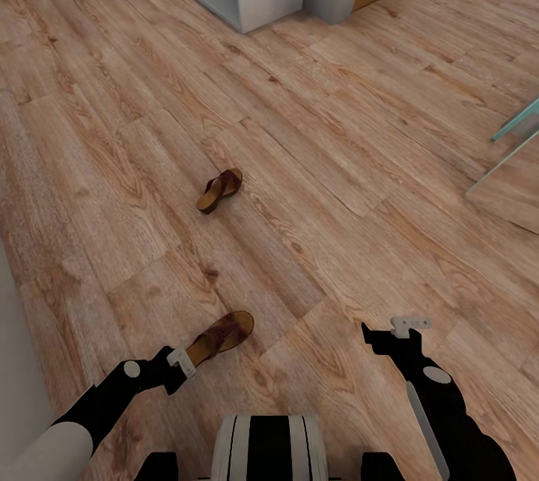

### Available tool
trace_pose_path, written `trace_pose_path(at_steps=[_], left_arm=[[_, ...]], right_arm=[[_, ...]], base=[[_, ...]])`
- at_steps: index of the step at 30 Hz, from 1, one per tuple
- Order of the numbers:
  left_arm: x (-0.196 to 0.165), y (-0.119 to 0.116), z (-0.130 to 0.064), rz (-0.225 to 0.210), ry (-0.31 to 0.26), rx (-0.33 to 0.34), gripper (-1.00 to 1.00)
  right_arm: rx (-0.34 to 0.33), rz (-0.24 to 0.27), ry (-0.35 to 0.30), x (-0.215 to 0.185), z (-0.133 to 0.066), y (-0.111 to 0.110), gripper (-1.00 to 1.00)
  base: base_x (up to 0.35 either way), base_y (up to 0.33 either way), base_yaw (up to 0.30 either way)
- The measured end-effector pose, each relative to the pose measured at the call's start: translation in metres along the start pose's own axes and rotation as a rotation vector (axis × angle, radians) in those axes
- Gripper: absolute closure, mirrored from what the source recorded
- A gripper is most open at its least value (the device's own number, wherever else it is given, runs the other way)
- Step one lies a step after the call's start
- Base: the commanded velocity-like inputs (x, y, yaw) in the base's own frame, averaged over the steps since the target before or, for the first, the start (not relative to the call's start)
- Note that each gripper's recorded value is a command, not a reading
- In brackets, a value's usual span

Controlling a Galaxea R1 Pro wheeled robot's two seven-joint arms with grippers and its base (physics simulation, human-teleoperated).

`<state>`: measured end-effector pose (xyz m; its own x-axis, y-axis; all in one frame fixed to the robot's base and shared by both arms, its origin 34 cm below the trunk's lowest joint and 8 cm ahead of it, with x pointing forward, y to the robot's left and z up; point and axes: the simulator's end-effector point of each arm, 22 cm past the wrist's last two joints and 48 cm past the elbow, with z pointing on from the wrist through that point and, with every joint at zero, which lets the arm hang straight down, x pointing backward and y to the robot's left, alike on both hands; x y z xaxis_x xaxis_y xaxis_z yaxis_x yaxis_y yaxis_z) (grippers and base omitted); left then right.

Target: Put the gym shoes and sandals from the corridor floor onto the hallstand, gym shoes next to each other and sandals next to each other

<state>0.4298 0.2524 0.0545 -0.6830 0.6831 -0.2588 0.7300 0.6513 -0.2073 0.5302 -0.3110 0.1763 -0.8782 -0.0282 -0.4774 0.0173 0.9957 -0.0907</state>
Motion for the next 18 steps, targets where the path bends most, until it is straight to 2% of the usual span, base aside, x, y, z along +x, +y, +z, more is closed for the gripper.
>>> trace_pose_path(at_steps=[3,4,8,10,13,18], left_arm=[[-0.001,0.000,0.000,0.000,-0.002,0.000,1.00],[-0.017,0.011,-0.006,0.016,-0.036,-0.028,1.00],[-0.028,0.019,-0.014,0.020,-0.057,-0.049,1.00],[-0.015,0.008,-0.012,0.025,-0.025,-0.022,1.00],[-0.011,0.005,-0.012,0.018,-0.010,-0.013,1.00],[-0.015,0.008,-0.013,0.021,-0.015,-0.025,1.00]], right_arm=[[0.000,0.000,0.001,0.000,0.000,0.000,-1.00],[0.000,-0.002,-0.001,0.000,-0.001,0.000,-1.00],[0.002,-0.004,-0.011,-0.006,-0.004,-0.001,-1.00],[-0.007,-0.002,0.001,-0.001,-0.007,0.007,-1.00],[-0.012,0.004,0.003,-0.004,-0.009,0.011,-1.00],[-0.011,0.003,-0.001,-0.013,-0.012,0.010,-1.00]], base=[[0.000,0.000,0.000],[0.000,0.000,0.000],[0.000,0.000,0.000],[0.000,0.000,0.000],[0.000,0.000,0.000],[0.000,0.000,0.000]])
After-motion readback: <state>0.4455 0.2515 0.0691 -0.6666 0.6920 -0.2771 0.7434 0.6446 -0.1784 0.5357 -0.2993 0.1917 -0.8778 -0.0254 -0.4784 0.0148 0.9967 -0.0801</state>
